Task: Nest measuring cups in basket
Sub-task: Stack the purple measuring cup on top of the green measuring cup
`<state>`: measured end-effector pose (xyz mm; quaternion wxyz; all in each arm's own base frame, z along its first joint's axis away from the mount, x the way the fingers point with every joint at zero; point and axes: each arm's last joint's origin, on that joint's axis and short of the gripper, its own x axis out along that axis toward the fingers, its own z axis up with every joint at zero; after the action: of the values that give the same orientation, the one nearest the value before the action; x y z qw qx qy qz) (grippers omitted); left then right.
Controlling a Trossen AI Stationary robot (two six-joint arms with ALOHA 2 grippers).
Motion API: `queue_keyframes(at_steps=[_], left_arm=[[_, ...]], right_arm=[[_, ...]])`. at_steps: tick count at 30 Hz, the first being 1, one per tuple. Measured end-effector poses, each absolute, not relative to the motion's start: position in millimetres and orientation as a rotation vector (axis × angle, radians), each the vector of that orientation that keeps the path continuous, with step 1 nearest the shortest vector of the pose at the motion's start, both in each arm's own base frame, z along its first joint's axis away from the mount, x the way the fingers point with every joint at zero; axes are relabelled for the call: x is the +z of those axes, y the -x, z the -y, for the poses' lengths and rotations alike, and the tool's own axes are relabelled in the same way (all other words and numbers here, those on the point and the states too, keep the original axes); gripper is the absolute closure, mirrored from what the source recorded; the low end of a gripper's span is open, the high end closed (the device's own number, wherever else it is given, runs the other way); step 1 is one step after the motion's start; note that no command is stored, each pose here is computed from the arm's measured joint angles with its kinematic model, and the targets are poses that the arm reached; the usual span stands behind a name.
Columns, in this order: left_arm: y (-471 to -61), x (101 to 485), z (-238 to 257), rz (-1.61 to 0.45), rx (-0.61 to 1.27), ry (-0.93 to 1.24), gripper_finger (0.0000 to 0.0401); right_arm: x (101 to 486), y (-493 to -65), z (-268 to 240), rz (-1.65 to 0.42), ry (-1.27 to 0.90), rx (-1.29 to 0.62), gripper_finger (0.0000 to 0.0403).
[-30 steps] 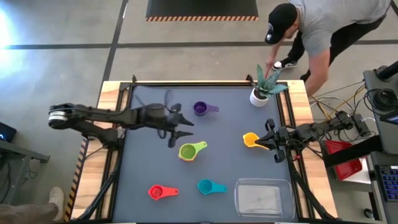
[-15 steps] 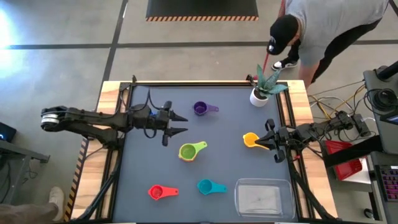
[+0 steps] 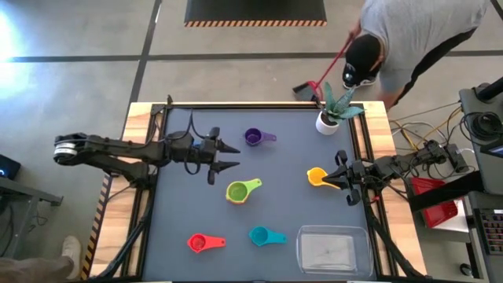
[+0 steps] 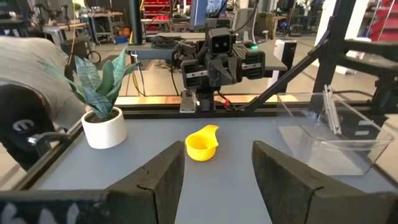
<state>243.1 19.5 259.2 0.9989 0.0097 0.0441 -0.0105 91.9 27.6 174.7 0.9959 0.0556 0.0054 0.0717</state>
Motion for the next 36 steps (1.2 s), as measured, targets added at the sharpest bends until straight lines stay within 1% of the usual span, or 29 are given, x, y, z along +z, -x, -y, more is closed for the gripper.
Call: queue_keyframes(at_steps=[10, 15, 17, 21, 24, 32, 36], left_arm=[[-253.8, 256.0, -25.5, -0.052, -0.001, -0.057, 0.0231], [-257.2, 255.9, -46.9, -0.067, 0.065, -0.047, 0.0234], [-261.6, 257.5, -58.5, -0.082, 0.052, -0.032, 0.0241], [-277.5, 259.8, -81.8, -0.106, 0.024, -0.002, 0.0256], [-293.6, 258.4, -97.3, -0.152, 0.039, 0.017, 0.0263], [-338.2, 253.7, -132.2, -0.342, 0.016, 0.057, 0.0264], [-349.6, 250.0, -144.2, -0.360, -0.016, 0.080, 0.0264]], right_arm=[[174.7, -91.8, -27.6, -0.011, -0.111, 0.144, 0.0394], [174.7, -91.9, -27.6, -0.011, -0.111, 0.143, 0.0394], [174.7, -91.9, -27.6, -0.011, -0.111, 0.144, 0.0394], [174.7, -91.8, -27.6, -0.011, -0.111, 0.144, 0.0394], [174.7, -91.8, -27.6, -0.011, -0.111, 0.144, 0.0394], [174.7, -91.8, -27.6, -0.011, -0.111, 0.144, 0.0394], [174.7, -91.8, -27.6, -0.011, -0.111, 0.144, 0.0394]])
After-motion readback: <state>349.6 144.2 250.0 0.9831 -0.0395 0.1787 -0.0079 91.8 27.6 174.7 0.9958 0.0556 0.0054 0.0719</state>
